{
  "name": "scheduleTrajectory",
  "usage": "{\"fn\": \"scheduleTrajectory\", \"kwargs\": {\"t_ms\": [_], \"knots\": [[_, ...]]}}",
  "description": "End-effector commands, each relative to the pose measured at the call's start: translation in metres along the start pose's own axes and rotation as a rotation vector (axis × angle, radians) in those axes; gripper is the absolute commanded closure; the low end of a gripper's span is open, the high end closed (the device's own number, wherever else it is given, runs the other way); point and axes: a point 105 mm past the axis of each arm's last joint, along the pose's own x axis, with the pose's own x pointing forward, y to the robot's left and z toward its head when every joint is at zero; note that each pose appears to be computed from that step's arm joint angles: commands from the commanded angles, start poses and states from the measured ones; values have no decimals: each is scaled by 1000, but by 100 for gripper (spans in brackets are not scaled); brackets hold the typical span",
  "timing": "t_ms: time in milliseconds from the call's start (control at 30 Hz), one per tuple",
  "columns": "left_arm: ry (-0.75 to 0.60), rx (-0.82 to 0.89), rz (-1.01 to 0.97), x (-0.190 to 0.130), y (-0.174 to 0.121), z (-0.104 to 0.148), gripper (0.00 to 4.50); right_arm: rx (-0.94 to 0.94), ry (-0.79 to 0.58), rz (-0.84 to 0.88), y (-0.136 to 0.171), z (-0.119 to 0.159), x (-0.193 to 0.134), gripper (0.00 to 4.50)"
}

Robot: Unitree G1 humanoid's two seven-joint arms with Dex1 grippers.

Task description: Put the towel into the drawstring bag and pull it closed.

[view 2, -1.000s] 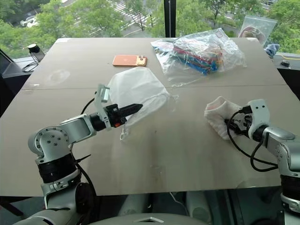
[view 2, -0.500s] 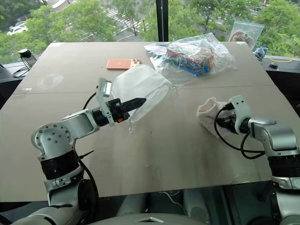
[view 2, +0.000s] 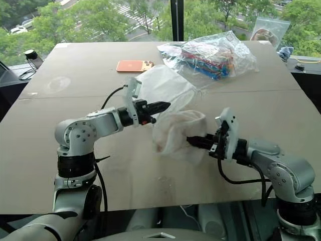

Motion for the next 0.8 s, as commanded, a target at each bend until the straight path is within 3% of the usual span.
{"fn": "scheduleTrajectory", "kwargs": {"t_ms": [33, 233, 467, 700, 800], "knots": [[6, 56, -78, 2, -15, 7, 450, -69, -53, -56, -9, 12, 20, 448], [56, 70, -161, -9, -28, 1, 450, -100, -30, -175, -42, -1, 50, 448], [56, 56, -127, -19, -23, -3, 450, -97, 32, -311, -72, -18, 55, 448], [80, 32, -85, -29, -17, -14, 450, 79, -126, -368, -84, 3, 60, 448], [91, 32, -58, -34, -12, -16, 450, 247, -238, -386, -93, 15, 57, 448]]}}
